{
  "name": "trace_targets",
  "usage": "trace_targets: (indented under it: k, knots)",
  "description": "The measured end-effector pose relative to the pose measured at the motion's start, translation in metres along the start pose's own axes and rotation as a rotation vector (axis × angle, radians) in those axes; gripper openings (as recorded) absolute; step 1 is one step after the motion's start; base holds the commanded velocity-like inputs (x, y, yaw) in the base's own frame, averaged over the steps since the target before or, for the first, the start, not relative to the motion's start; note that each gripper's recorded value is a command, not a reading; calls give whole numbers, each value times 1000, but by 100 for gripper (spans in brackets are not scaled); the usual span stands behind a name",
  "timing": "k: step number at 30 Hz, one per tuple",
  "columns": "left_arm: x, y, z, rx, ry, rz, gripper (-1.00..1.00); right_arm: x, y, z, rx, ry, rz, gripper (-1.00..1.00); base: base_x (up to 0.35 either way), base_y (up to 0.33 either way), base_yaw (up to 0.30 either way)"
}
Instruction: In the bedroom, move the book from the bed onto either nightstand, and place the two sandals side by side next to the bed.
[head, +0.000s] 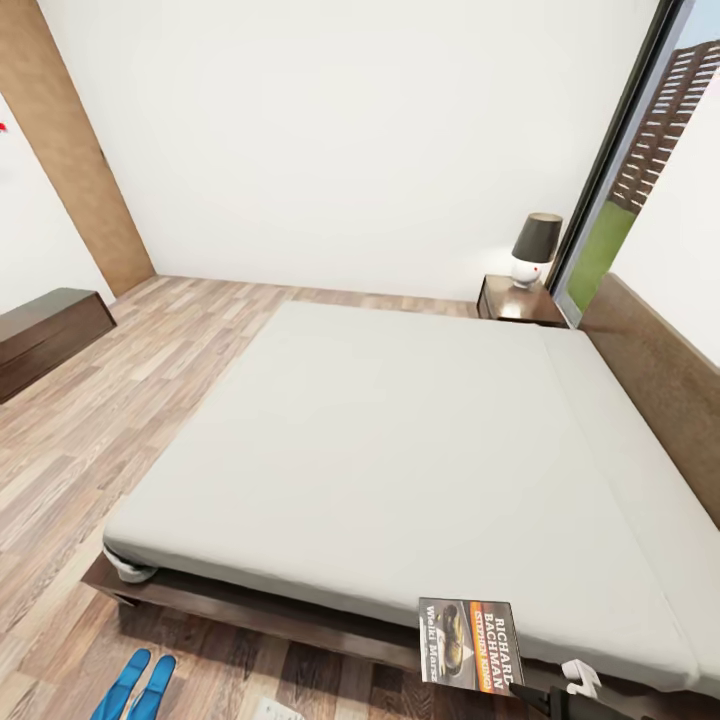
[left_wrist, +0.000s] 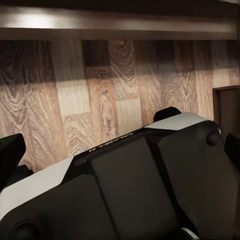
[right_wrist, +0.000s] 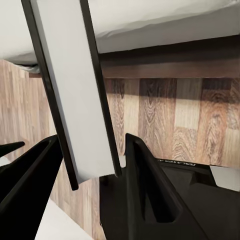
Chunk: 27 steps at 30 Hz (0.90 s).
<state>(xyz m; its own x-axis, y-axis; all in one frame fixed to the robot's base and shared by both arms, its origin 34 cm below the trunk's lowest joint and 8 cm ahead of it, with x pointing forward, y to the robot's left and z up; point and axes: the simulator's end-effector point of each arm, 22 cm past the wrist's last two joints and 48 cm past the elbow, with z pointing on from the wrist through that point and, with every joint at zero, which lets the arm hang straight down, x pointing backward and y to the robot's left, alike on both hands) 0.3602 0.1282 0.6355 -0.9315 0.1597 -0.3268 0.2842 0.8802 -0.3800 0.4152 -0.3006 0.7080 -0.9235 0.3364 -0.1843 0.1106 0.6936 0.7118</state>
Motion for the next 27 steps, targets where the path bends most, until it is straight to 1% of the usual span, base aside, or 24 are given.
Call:
trace_targets:
  k: [4,27]
  knots:
    - [-1,-2,0,3,1,16,100,-2,2,-1,-2,-4,-4,-100,0,0,0]
    - [-16,-2,-6,-2,-30,35,100,-14,11,-5,-14,-30,-27,-100,0,0,0]
